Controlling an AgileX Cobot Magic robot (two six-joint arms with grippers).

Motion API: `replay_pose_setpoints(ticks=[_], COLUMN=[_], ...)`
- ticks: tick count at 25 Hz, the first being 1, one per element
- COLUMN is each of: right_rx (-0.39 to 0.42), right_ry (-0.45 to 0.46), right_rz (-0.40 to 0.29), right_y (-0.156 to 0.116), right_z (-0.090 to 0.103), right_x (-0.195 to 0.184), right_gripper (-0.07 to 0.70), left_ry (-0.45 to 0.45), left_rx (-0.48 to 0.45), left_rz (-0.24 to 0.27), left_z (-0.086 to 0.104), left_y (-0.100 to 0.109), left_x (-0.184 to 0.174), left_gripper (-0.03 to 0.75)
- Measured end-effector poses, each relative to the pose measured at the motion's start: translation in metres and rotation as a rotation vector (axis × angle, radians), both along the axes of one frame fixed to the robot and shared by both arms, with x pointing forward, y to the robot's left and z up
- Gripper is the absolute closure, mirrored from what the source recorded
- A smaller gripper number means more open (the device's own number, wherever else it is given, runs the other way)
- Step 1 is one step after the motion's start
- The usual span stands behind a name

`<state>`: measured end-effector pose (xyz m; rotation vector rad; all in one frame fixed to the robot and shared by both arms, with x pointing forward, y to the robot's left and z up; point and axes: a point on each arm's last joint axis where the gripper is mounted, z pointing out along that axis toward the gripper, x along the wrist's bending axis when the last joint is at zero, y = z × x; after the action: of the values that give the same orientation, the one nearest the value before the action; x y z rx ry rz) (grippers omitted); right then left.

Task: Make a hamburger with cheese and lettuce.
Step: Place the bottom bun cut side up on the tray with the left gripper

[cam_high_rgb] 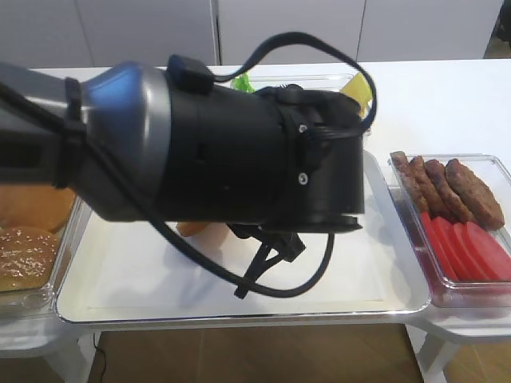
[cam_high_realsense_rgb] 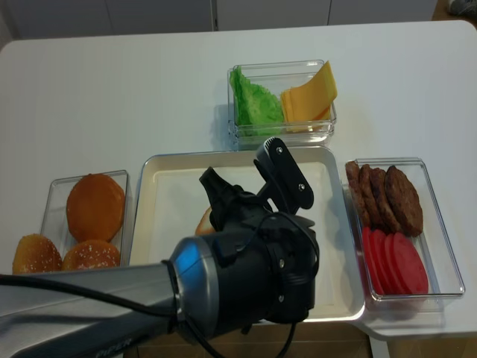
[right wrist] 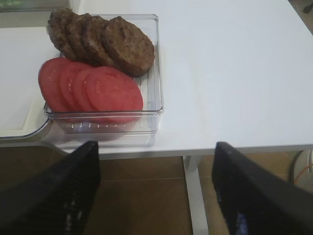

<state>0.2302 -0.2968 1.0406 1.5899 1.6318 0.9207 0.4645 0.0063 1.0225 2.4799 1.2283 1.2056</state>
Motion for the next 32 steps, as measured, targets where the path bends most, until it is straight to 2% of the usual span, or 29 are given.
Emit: replay_pose_setpoints(ticks=[9,19,27,32], right_rx=[0.0,0.0,0.0,0.0], right_ry=[0.0,0.0,0.0,0.0], right_rz=[0.0,0.0,0.0,0.0], right_y=[0.0,0.0,0.0,0.0], right_z=[0.0,0.0,0.0,0.0], right_x=[0.0,0.0,0.0,0.0], right_gripper=[0.071,0.071,0.071,0.071], left_ry=[0.015,0.043,0.074,0.078], left_rx=[-0.026,-0.067,-0.111,-0.114], left_rz=[-0.011,-0.023,-0.032,-0.031], left_z=[-0.0015,-0.0039,-0.0064,-0.0067], left_y=[-0.0023,-0.0056,-0.009,-0.0092], left_x=[-0.0007,-0.0023,-0.0042,-0.0045], left_gripper=[0.49,0.431,0.349,0.337])
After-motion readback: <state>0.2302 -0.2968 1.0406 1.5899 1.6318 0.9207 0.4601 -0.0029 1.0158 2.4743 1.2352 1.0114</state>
